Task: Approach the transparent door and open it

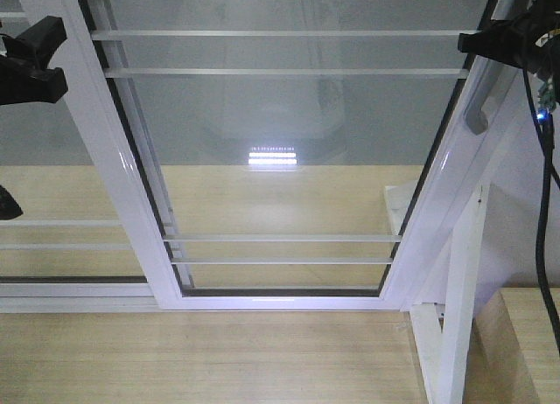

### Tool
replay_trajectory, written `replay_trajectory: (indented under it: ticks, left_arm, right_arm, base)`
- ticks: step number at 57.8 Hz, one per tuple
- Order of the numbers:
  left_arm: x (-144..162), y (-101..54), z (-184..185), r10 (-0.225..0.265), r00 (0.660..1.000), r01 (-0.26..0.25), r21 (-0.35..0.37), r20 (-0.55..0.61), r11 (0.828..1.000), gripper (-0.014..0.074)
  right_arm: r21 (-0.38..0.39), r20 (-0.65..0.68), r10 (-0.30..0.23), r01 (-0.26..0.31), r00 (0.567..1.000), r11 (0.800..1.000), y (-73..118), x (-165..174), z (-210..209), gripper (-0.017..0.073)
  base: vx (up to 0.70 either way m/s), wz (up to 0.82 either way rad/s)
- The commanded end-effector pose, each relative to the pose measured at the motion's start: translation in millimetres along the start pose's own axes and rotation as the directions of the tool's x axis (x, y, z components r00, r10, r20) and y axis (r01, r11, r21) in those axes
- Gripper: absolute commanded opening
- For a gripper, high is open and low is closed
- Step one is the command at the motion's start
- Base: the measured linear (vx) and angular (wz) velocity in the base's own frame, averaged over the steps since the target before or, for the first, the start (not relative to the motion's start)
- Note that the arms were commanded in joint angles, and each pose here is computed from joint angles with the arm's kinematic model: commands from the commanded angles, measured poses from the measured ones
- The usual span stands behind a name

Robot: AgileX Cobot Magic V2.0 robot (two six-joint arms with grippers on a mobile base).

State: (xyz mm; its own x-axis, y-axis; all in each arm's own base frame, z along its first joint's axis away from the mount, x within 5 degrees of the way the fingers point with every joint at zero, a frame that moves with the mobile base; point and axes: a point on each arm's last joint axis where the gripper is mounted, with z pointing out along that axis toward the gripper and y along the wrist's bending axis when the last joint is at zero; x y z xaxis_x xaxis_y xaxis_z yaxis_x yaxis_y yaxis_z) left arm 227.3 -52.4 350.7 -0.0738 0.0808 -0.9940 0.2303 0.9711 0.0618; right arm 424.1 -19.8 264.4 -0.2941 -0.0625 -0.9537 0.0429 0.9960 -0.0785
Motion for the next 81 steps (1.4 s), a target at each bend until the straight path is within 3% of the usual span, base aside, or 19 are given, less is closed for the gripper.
replay_trajectory:
  ticks: [1,24,47,72,81]
  left_arm:
    - [-22.0,0.8,-3.8,-0.004,0.992,0.005,-0.005,0.126,1.0,0.0539]
    - [-21.5,0.8,-3.7,-0.004,0.993,0.004,-0.005,0.121,1.0,0.0539]
    - [-20.8,0.8,-3.6,-0.004,0.994,0.004,-0.004,0.113,1.0,0.0538]
    - [-20.4,0.7,-3.6,-0.005,0.994,0.006,-0.004,0.108,1.0,0.0538]
    - [-19.6,0.7,-3.5,-0.011,0.995,0.012,-0.003,0.102,1.0,0.0538]
  right_arm:
    - [-0.005,0.183,-0.019,0.02,0.983,1.0,7.2,-48.8,-26.7,0.0069]
    - [-0.132,0.212,-0.088,0.118,0.973,0.984,66.8,-53.7,-35.6,0.0083]
    - [-0.238,0.232,-0.099,0.155,0.968,0.959,113.3,-54.0,-47.1,0.0086]
    - [-0.381,0.141,-0.153,0.196,0.978,0.903,162.2,-43.4,-66.8,0.0086]
    - [-0.399,0.143,-0.16,0.204,0.977,0.894,164.0,-51.6,-80.1,0.0086]
  base:
    - [0.0,0.0]
    - [0.0,0.0]
    - [0.0,0.0]
    - [0.0,0.0]
    - [0.0,0.0]
